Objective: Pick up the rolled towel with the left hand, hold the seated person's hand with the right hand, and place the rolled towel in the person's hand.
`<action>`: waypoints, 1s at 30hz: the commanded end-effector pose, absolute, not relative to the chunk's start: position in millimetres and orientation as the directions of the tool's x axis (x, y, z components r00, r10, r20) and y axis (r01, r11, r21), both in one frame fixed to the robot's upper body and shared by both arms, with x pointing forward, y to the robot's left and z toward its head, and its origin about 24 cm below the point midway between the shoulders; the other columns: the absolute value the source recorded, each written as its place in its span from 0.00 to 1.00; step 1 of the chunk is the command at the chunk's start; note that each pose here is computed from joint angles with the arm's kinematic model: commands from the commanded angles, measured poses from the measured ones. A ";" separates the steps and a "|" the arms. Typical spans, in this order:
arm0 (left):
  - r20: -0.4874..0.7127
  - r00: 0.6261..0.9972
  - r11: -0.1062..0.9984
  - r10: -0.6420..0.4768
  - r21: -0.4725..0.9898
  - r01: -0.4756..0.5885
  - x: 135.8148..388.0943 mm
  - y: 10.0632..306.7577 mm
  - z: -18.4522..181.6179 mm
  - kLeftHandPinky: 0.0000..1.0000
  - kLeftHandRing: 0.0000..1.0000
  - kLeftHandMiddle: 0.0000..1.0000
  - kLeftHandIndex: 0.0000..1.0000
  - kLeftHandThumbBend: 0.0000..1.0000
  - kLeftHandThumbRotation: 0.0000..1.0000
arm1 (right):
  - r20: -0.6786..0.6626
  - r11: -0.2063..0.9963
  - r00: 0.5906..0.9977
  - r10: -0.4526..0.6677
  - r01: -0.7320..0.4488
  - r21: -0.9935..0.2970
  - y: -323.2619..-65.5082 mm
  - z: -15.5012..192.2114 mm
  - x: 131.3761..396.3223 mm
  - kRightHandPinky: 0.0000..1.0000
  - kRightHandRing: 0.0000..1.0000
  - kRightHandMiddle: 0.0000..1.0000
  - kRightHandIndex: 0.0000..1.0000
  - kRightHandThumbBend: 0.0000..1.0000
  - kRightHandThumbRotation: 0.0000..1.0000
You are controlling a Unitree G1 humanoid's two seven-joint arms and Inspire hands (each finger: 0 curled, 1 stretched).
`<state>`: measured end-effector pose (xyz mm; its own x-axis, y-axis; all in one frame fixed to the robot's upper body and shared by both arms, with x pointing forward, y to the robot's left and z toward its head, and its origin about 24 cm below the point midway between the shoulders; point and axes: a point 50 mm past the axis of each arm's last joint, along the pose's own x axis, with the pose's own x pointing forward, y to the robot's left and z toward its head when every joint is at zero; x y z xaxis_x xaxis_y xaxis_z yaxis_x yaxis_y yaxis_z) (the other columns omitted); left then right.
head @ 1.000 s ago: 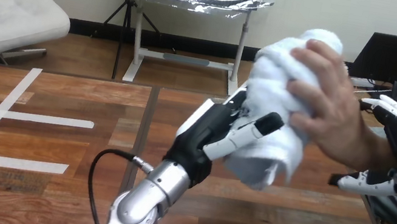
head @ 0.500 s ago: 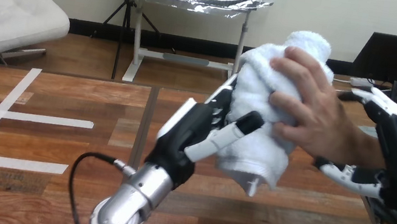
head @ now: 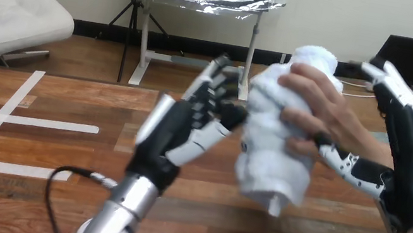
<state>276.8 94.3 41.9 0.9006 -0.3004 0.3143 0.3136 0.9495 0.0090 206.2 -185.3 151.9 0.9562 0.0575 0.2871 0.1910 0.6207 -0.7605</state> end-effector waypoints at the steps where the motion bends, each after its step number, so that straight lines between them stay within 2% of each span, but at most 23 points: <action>1: 0.481 0.852 0.973 -0.206 0.009 0.230 272.6 100.3 69.0 0.81 0.87 0.91 0.97 0.60 0.69 | 0.414 0.703 0.910 0.037 0.271 -0.658 -174.6 162.0 199.6 0.83 0.96 0.98 0.89 0.36 0.00; 9: 0.538 0.833 0.990 -0.132 0.034 0.135 256.7 112.3 70.9 0.79 0.85 0.90 0.97 0.52 0.72 | 0.508 0.788 0.861 -0.009 0.319 -0.527 -163.0 155.7 194.8 0.87 0.98 1.00 0.91 0.25 0.00; 10: 0.544 0.830 0.991 -0.128 0.038 0.128 254.9 113.5 71.1 0.79 0.84 0.90 0.97 0.51 0.73 | 0.519 0.795 0.855 -0.011 0.322 -0.514 -161.8 154.7 194.5 0.89 0.99 1.00 0.92 0.21 0.00; 19: 0.597 0.796 0.995 -0.097 0.056 0.079 237.4 124.8 72.3 0.77 0.82 0.88 0.95 0.46 0.72 | 0.590 0.837 0.806 -0.043 0.351 -0.419 -149.9 146.0 190.4 0.97 1.00 1.00 0.95 0.05 0.00; 30: 0.631 0.775 0.997 -0.041 0.080 -0.012 215.1 136.7 71.6 0.70 0.77 0.83 0.90 0.41 0.67 | 0.636 0.851 0.770 -0.049 0.366 -0.377 -138.1 136.4 187.9 1.00 1.00 1.00 0.96 0.00 0.00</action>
